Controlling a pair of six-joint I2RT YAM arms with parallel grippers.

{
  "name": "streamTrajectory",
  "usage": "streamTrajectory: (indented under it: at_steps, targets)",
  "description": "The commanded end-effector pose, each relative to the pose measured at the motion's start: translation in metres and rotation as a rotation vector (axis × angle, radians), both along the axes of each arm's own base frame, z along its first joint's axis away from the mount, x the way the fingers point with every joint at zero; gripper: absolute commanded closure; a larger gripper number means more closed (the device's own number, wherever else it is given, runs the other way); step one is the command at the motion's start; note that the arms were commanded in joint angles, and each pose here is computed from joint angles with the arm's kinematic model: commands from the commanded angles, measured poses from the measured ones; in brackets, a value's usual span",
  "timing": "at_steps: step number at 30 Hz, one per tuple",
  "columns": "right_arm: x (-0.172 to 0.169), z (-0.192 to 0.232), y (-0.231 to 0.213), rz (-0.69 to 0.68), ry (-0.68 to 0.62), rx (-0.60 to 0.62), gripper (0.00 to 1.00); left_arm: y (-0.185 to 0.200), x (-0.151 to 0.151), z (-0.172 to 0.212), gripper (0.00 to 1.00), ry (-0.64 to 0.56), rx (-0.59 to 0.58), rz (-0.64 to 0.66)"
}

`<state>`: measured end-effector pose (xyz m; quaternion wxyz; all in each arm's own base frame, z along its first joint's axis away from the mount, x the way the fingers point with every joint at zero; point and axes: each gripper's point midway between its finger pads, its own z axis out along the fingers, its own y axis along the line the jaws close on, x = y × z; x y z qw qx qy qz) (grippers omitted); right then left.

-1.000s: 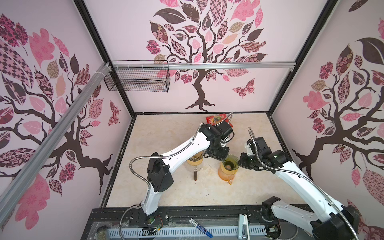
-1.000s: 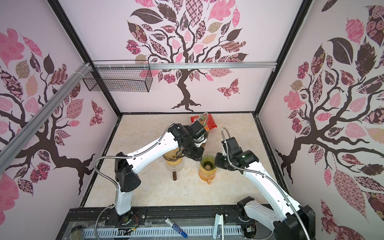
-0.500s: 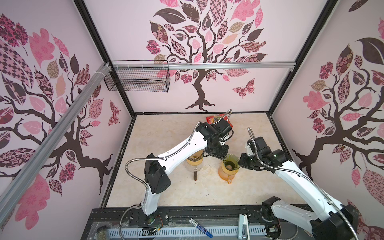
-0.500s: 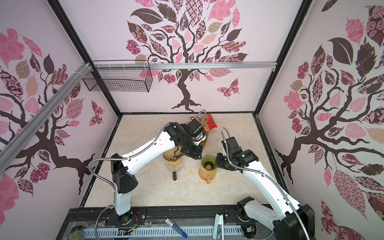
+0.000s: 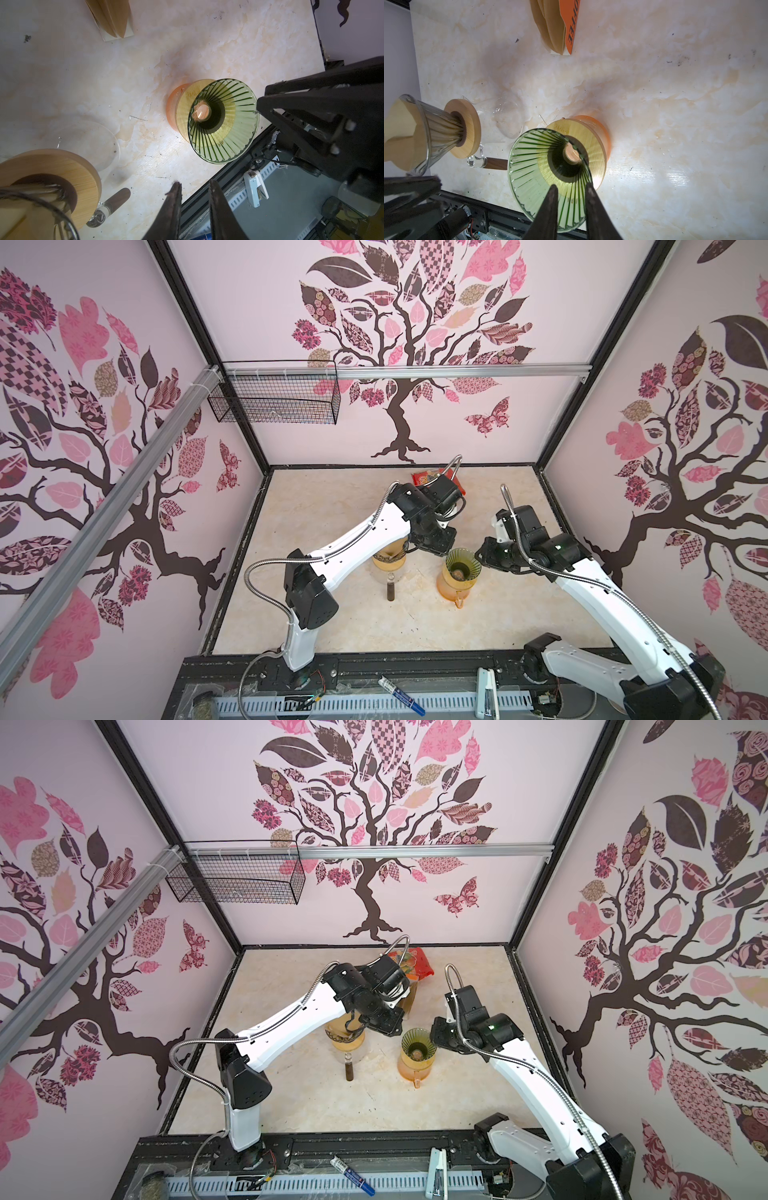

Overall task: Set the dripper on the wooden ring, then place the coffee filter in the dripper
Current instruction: 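Open both grippers and lift them off the green dripper rim, then move the right gripper toward the orange filter box while the left withdraws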

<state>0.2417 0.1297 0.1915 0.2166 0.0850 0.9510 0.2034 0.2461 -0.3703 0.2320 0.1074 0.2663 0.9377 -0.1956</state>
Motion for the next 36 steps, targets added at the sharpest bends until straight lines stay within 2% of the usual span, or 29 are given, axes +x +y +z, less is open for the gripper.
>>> streamTrajectory:
  at_steps: [1, 7, 9, 13, 19, 24, 31, 36]
  targets:
    - [-0.001, 0.016, 0.000, 0.013, -0.023, -0.001, 0.73, 0.011, 0.007, 0.038, 0.71, -0.100, -0.072, 0.043]
    - [0.002, 0.032, 0.002, 0.023, -0.055, 0.016, 0.66, 0.030, 0.010, 0.065, 0.62, -0.192, -0.134, 0.113]
    - [0.004, 0.035, 0.004, 0.026, -0.064, 0.021, 0.63, 0.042, 0.010, 0.060, 0.55, -0.197, -0.136, 0.142]
    - [0.010, 0.045, 0.010, 0.038, -0.080, 0.040, 0.55, 0.068, 0.011, 0.069, 0.35, -0.258, -0.154, 0.210]
    - [0.023, 0.056, 0.018, 0.067, -0.099, 0.043, 0.43, 0.104, 0.002, 0.082, 0.21, -0.343, -0.130, 0.257]
    - [0.042, 0.058, 0.022, 0.073, -0.106, 0.017, 0.36, 0.129, -0.011, 0.088, 0.04, -0.393, -0.152, 0.269]
    - [0.076, 0.057, 0.033, 0.087, -0.096, -0.027, 0.29, 0.156, -0.027, 0.097, 0.03, -0.469, -0.155, 0.239]
    - [0.100, 0.048, 0.034, 0.104, -0.081, -0.105, 0.29, 0.155, -0.038, 0.087, 0.03, -0.443, -0.195, 0.216]
